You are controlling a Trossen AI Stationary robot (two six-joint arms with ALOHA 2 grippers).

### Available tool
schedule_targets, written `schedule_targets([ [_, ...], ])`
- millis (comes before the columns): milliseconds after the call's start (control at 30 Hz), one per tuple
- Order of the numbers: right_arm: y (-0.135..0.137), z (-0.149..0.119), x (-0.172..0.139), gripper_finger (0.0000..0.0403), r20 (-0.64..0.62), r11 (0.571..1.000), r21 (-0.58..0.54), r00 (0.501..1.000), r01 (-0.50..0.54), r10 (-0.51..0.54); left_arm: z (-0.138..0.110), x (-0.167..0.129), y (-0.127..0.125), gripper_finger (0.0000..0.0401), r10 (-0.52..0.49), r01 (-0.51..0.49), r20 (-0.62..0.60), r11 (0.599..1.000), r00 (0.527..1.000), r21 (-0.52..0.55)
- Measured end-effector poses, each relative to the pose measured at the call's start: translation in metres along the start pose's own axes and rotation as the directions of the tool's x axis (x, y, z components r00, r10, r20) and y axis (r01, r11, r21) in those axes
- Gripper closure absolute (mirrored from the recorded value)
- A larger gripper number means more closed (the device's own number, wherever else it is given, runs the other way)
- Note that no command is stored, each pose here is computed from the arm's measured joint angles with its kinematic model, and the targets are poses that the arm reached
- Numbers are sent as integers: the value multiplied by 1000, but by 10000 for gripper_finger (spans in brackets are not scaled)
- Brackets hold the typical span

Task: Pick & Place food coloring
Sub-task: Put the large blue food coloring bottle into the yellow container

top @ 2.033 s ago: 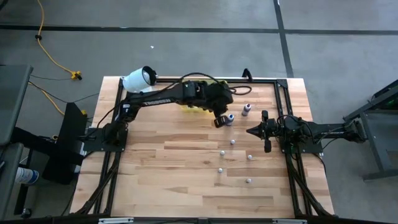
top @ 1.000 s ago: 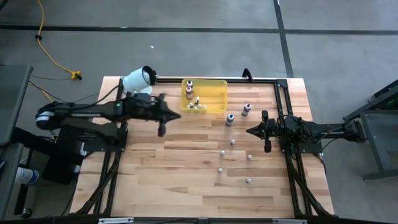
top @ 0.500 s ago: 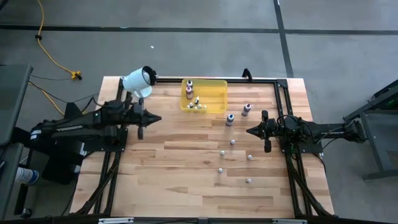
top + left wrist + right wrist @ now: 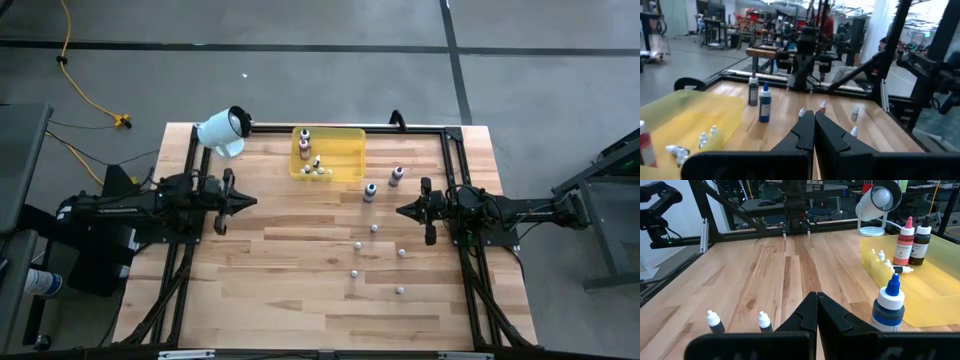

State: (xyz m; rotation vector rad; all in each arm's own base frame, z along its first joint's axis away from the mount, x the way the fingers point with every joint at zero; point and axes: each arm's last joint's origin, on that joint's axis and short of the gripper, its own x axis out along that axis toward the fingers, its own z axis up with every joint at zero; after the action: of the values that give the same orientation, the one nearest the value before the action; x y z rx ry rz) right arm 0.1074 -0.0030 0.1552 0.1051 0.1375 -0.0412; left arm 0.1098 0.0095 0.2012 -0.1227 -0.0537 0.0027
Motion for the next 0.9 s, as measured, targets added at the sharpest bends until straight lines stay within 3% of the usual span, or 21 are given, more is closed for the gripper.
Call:
schedule_targets([
  [433, 0, 0, 0, 402, 0, 1000, 0, 1000, 0, 0, -22, 1, -2, 401, -14, 14, 29, 1000, 999, -5],
  [900, 0, 0, 0, 402, 0, 1000, 0, 1000, 0, 0, -36, -3, 0, 401, 27, -21, -92, 998, 995, 64],
])
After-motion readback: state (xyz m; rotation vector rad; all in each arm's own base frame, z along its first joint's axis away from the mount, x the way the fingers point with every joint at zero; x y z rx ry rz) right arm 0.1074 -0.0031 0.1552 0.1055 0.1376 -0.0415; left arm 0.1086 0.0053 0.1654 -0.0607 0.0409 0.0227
